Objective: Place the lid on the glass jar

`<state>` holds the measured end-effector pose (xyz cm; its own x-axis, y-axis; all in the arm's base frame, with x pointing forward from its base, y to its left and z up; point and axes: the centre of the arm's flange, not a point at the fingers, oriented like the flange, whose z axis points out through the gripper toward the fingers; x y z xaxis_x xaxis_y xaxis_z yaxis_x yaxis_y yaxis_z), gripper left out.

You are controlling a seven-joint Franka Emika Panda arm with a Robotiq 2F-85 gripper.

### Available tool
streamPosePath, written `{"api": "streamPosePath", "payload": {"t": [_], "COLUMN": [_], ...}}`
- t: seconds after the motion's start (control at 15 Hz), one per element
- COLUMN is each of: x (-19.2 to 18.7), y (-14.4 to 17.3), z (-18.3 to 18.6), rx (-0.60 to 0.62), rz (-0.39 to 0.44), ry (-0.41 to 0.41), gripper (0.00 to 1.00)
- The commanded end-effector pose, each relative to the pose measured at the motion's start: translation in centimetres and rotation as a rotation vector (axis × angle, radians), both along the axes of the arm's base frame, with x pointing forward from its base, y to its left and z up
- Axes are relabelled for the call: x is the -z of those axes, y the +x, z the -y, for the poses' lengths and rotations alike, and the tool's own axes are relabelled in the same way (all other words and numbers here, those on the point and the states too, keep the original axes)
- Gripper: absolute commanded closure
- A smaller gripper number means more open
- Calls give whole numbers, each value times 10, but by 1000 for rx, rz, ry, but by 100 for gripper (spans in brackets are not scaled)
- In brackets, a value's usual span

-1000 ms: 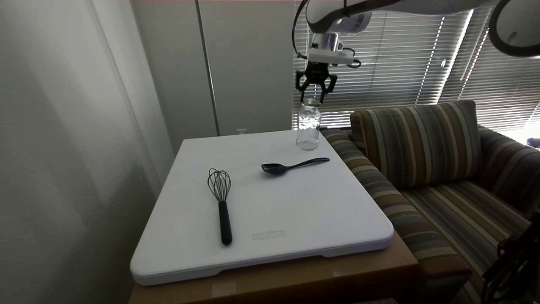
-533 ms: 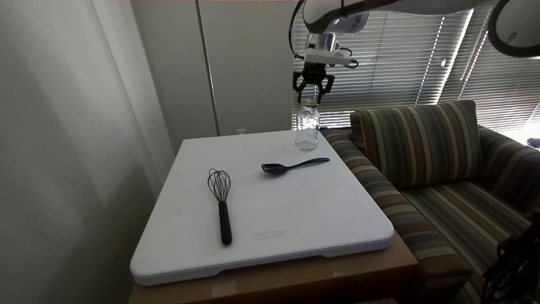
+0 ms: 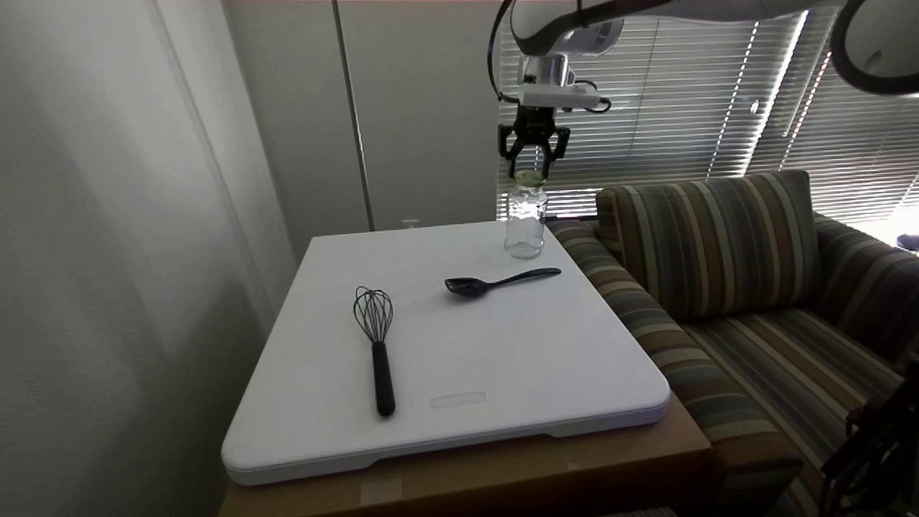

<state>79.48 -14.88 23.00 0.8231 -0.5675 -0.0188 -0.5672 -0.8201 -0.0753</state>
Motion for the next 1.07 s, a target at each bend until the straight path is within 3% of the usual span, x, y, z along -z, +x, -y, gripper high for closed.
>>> {"api": "streamPosePath", "payload": {"t": [0.0, 0.33, 0.6, 0.67, 1.0], "x": [6, 9, 9, 9, 1], "y": [62, 57, 54, 53, 48], "z": [16, 14, 13, 13, 19], "rx": [-56, -99, -113, -103, -70], "rz": [-122, -199, -207, -205, -176], "ry": [-22, -38, -28, -25, -19], "gripper": [53, 53, 53, 7, 0]}}
